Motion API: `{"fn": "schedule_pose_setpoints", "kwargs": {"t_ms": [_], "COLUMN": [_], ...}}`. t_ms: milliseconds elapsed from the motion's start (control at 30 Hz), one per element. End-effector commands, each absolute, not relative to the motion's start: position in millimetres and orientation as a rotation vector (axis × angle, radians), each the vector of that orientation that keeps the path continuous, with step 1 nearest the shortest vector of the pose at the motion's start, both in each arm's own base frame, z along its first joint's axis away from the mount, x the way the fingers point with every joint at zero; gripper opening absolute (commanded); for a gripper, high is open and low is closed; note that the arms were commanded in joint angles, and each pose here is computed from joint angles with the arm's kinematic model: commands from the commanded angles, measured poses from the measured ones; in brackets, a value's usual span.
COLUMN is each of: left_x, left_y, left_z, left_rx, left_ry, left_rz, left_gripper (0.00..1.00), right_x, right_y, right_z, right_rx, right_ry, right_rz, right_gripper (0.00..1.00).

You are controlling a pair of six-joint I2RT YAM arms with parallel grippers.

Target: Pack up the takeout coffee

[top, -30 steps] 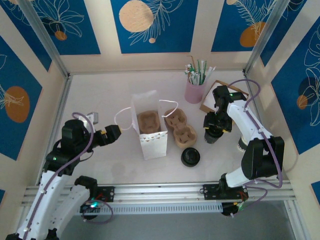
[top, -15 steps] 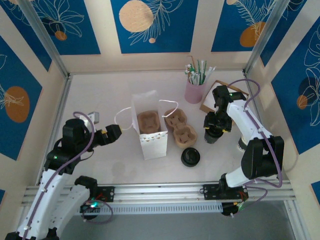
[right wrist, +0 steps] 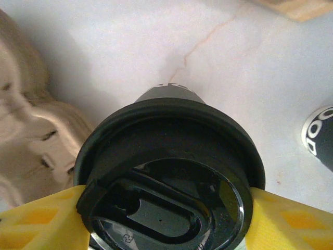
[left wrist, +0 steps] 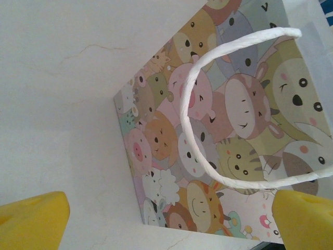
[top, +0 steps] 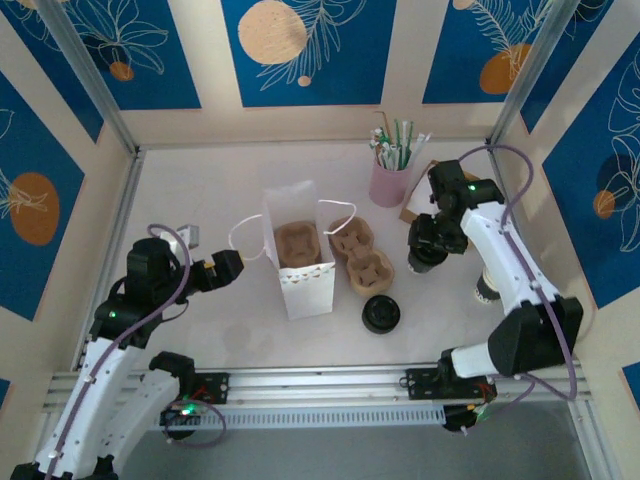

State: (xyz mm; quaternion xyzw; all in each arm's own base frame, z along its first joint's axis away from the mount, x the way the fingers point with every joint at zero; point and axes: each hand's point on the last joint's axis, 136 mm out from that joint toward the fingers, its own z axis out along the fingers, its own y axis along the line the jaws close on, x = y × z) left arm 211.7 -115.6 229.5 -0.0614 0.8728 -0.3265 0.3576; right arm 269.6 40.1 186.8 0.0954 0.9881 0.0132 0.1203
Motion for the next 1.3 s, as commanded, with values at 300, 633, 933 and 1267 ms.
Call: {"fn": "schedule_pose_setpoints", "kwargs": {"t_ms": [300, 633, 933, 1267], "left_x": [221.8, 208.5, 201.2, 173.7], "left_y": [-100.3, -138.9, -109.7, -77.2], "left_z": [231.0, 301.5, 301.7, 294.5], "left_rx": [-0.221, -0.038, -0.131, -0.198], "left_ry": [2.22, 1.997, 2.025, 2.022], "left_rz": [-0.744, -1.083, -0.886, -0.712], "left_gripper": [0.93, 1.0, 1.0, 0.83], "right_x": [227.0, 188.9, 156.5, 151.4], "right_y": [56.5, 86.9, 132.2, 175.2], "right_z": [316.3, 406.2, 461.5, 458.3], "right_rx": [0.194, 0.074, -0.093, -0.234], "right_ry": [2.589, 2.293, 2.119, 2.164], "right_rz": [0.258, 0.601, 1.005, 1.172], "right_gripper": [0.62, 0.63, 0.62, 0.61]}}
